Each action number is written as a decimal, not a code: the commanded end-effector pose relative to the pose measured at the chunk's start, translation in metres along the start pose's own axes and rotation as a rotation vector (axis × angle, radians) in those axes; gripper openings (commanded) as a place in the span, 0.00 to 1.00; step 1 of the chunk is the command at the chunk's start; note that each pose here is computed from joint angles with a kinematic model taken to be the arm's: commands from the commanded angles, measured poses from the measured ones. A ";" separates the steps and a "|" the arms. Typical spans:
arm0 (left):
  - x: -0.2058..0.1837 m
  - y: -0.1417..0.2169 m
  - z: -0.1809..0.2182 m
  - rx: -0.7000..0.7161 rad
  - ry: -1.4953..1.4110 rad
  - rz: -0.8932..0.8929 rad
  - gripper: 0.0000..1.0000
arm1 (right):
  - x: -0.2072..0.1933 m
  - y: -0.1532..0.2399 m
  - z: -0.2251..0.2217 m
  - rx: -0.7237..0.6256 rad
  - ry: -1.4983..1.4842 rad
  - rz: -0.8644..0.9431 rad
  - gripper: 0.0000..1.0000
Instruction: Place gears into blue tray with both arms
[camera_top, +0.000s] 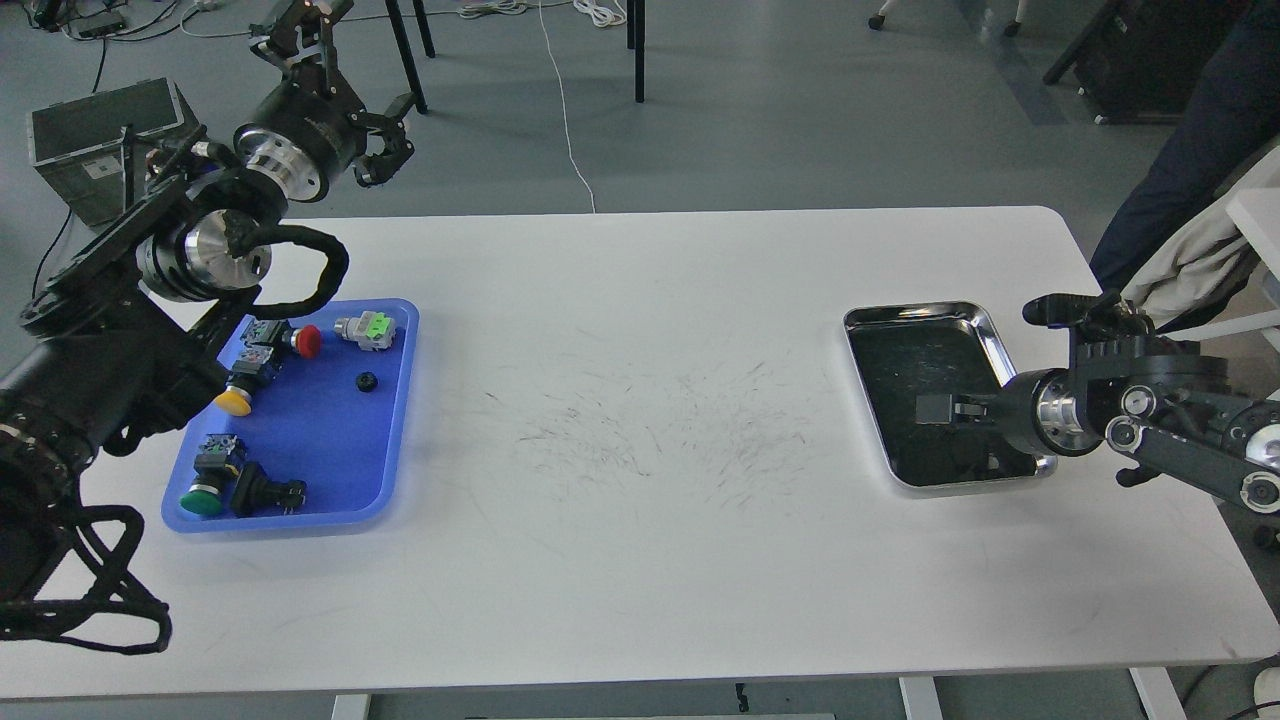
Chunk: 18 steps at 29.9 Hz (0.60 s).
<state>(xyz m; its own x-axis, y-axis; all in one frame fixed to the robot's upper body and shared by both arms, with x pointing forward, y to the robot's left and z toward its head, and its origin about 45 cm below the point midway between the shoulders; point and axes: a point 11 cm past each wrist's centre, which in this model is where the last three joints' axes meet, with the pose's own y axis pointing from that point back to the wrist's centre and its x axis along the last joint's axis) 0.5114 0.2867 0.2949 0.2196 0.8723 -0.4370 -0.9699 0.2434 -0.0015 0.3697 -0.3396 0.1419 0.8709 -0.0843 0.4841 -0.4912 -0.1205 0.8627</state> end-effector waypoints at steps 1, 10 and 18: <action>0.003 0.001 0.002 -0.002 -0.006 0.005 0.98 | -0.002 -0.004 -0.001 -0.008 0.015 -0.007 0.92; 0.007 0.003 0.003 -0.001 -0.010 0.012 0.98 | 0.003 -0.002 -0.001 -0.029 0.062 -0.009 0.74; 0.008 0.003 0.003 -0.002 -0.012 0.015 0.98 | -0.003 -0.003 0.004 -0.049 0.106 -0.022 0.59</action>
<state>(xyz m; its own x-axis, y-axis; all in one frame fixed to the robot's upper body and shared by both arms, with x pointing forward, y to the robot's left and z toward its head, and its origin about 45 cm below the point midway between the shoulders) 0.5106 0.2948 0.2943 0.2074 0.8806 -0.4261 -0.9730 0.2307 0.0032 0.3700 -0.3412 0.1383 0.8782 0.0162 0.4781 -0.4756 -0.0771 0.8763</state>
